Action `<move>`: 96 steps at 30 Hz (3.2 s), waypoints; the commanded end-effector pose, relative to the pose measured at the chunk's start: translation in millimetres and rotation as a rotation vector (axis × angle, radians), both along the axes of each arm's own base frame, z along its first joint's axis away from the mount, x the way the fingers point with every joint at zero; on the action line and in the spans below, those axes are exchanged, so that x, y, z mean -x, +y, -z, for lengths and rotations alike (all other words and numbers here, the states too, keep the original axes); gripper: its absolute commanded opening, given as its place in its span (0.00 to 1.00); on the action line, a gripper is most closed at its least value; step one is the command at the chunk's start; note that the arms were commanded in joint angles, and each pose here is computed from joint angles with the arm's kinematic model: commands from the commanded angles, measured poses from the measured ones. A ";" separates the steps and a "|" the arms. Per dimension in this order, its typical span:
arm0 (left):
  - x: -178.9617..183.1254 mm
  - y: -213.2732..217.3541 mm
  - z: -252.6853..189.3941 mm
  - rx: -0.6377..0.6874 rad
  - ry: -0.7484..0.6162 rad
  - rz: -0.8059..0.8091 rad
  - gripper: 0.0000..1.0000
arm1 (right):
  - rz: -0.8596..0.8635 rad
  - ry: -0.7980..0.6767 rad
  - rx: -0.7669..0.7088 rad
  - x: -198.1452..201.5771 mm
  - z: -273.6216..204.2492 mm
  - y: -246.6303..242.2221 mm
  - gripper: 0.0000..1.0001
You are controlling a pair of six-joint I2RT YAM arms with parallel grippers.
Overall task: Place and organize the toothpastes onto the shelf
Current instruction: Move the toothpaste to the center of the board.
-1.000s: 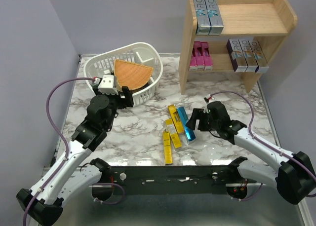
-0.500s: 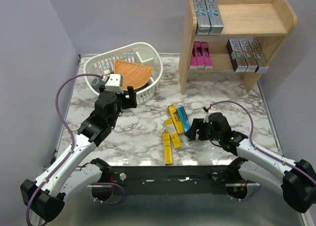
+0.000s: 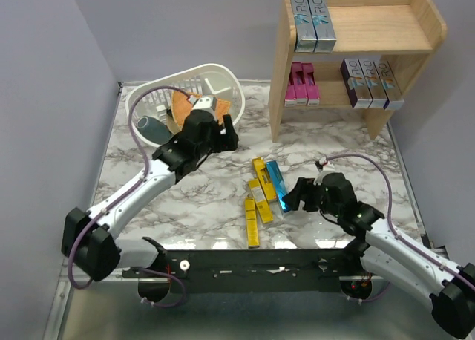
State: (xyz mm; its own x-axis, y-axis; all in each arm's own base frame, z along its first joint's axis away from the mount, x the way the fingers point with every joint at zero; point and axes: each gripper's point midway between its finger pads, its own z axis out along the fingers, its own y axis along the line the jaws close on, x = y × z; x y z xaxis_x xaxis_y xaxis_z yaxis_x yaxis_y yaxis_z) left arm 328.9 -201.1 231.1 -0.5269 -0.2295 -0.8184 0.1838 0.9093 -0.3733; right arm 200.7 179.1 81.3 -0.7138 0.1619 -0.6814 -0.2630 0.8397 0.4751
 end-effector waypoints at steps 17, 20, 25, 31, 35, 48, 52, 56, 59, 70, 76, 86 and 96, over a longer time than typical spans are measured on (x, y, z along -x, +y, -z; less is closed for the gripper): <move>-37.0 -195.7 69.8 -0.156 0.125 0.331 0.94 | -0.263 0.152 -0.157 69.9 17.0 21.6 0.84; -45.0 -200.5 90.5 -0.177 0.147 0.319 0.94 | -0.289 0.160 -0.158 69.5 20.3 26.1 0.84; -53.8 -210.5 112.7 -0.197 0.176 0.313 0.94 | -0.312 0.150 -0.144 64.7 24.7 30.0 0.84; -53.8 -213.4 138.3 -0.209 0.234 0.307 0.94 | -0.309 0.104 -0.139 51.6 24.1 34.9 0.84; -43.1 -218.1 155.3 -0.187 0.302 0.327 0.94 | -0.291 0.072 -0.142 44.1 22.3 35.9 0.84; -6.9 -224.5 171.8 -0.063 0.454 0.335 0.94 | -0.164 -0.013 -0.177 19.0 16.6 32.9 0.85; 1.3 -230.0 167.2 -0.009 0.473 0.349 0.93 | -0.131 -0.023 -0.186 13.1 18.8 32.3 0.85; 5.4 -233.5 165.0 0.024 0.486 0.354 0.92 | -0.071 -0.052 -0.207 4.6 15.0 28.7 0.85; 7.0 -232.2 163.6 0.034 0.489 0.347 0.92 | -0.025 -0.102 -0.235 -1.8 6.2 24.4 0.85; 3.1 -232.6 157.2 0.080 0.476 0.302 0.90 | -0.009 -0.093 -0.269 -0.2 4.4 24.7 0.84; 9.5 -236.2 158.1 0.119 0.493 0.287 0.89 | 0.063 -0.109 -0.359 -5.9 -7.0 23.0 0.81; 25.3 -242.8 162.0 0.180 0.514 0.285 0.88 | 0.168 -0.113 -0.440 -21.0 -23.7 20.4 0.79; -0.4 -221.9 156.3 0.116 0.437 0.186 0.90 | 0.173 -0.053 -0.398 -9.9 -10.4 14.4 0.79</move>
State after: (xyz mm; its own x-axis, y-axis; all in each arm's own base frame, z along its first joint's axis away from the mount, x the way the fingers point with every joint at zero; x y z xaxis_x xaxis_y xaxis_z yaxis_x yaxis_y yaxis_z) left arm 362.9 -416.5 75.0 -0.8069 -0.2148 -0.5503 0.1596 0.8176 -0.5532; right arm 181.6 195.6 47.5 -0.7512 0.4330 -0.4983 -0.1071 0.6649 0.7392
